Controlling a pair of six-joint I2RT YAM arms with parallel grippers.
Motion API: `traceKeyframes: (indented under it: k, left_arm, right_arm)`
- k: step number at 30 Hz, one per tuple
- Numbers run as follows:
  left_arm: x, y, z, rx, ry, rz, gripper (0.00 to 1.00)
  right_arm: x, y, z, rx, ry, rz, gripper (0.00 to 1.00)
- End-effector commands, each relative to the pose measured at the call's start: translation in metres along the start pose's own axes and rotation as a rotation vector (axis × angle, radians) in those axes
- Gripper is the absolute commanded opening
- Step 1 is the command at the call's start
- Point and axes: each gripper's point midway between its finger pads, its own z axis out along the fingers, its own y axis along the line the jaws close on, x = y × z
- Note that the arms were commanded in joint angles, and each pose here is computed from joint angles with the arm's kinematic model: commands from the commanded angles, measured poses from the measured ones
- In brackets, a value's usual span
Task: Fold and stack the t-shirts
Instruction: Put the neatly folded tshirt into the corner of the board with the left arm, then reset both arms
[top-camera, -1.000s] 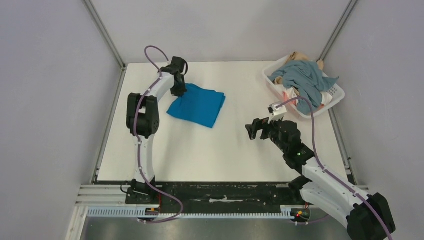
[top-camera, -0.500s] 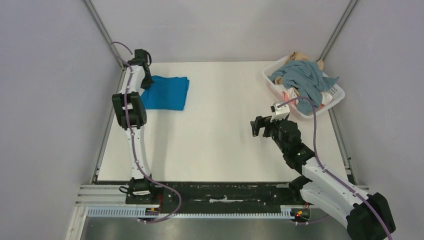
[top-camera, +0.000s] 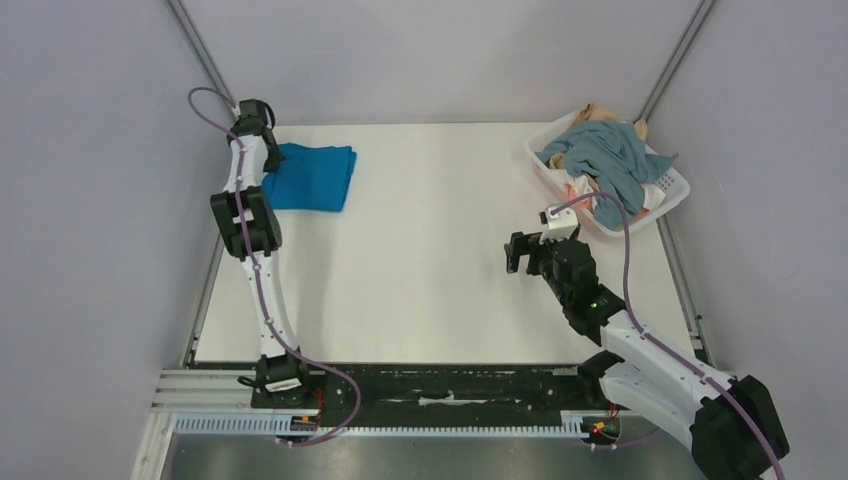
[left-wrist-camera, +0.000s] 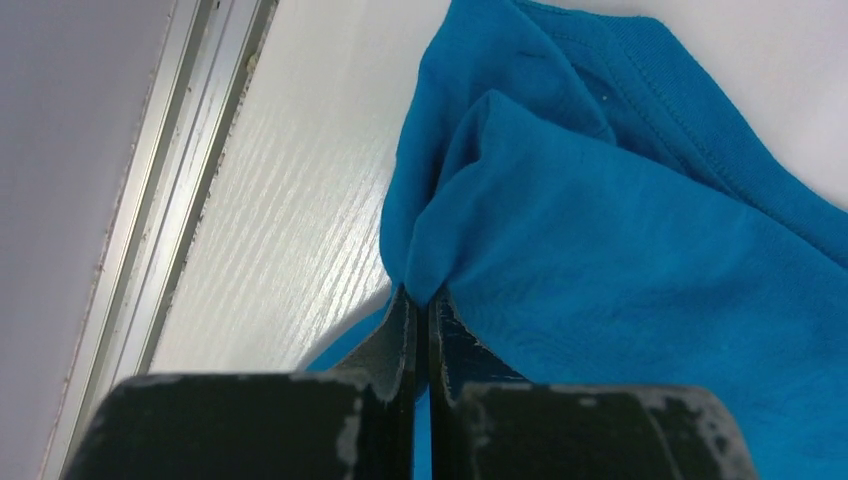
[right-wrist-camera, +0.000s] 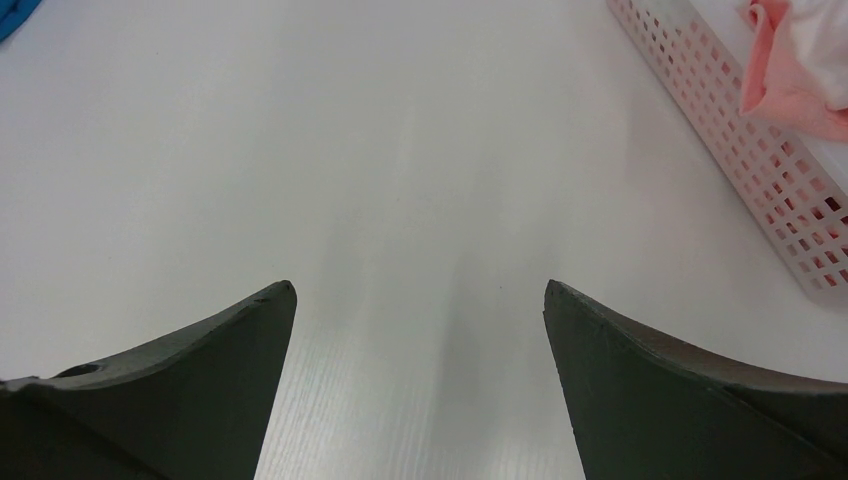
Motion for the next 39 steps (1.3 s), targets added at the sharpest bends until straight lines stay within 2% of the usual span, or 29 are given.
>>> traceKeyframes:
  k: [1, 2, 3, 6, 8, 11, 12, 15, 19, 23, 27, 30, 34, 39]
  left_arm:
    - [-0.035, 0.005, -0.006, 0.004, -0.111, 0.025, 0.02]
    - [-0.034, 0.005, -0.007, -0.006, -0.109, 0.019, 0.02]
    - [-0.036, 0.008, -0.010, -0.014, -0.111, 0.003, 0.10]
    - [-0.053, 0.004, -0.039, 0.013, -0.144, -0.045, 0.57]
    - [-0.073, 0.000, -0.075, 0.047, -0.196, -0.095, 0.75]
    - [-0.082, -0.013, -0.133, 0.123, -0.249, -0.183, 0.79]
    - [-0.070, -0.019, -0.134, 0.176, -0.217, -0.234, 0.80]
    - [-0.016, -0.025, -0.135, 0.157, -0.132, -0.321, 0.81]
    - [0.036, -0.046, -0.165, 0.245, -0.141, -0.362, 0.83]
    - [0.082, -0.056, -0.227, 0.291, -0.247, -0.337, 0.85]
    - [0.144, -0.086, -0.282, 0.459, -0.328, -0.239, 0.86]
    - [0.191, -0.097, -0.314, 0.524, -0.335, -0.170, 0.86]
    - [0.239, -0.096, -0.327, 0.596, -0.319, -0.123, 0.86]
    - [0.258, -0.082, -0.327, 0.614, -0.340, -0.118, 0.86]
  right_arm:
    - [-0.016, -0.004, 0.001, 0.031, -0.037, -0.004, 0.98]
    - [-0.016, -0.006, 0.001, 0.044, -0.039, -0.005, 0.98]
    - [-0.016, -0.009, 0.001, 0.061, -0.041, -0.006, 0.98]
    - [-0.014, -0.017, 0.002, 0.102, -0.036, -0.006, 0.98]
    - [-0.013, -0.021, 0.001, 0.127, -0.035, 0.006, 0.98]
    - [-0.007, -0.033, -0.002, 0.194, -0.051, 0.037, 0.98]
    - [-0.005, -0.035, -0.003, 0.202, -0.053, 0.050, 0.98]
    - [0.001, -0.031, -0.006, 0.179, -0.046, 0.079, 0.98]
    - [0.002, -0.026, -0.015, 0.138, -0.056, 0.112, 0.98]
    - [0.014, -0.023, -0.024, 0.097, -0.076, 0.169, 0.98]
    - [0.026, -0.025, -0.032, 0.090, -0.093, 0.206, 0.98]
    - [0.035, -0.033, -0.037, 0.130, -0.098, 0.243, 0.98]
    - [0.053, -0.046, -0.040, 0.193, -0.080, 0.259, 0.98]
    - [0.064, -0.049, -0.040, 0.212, -0.067, 0.266, 0.98]
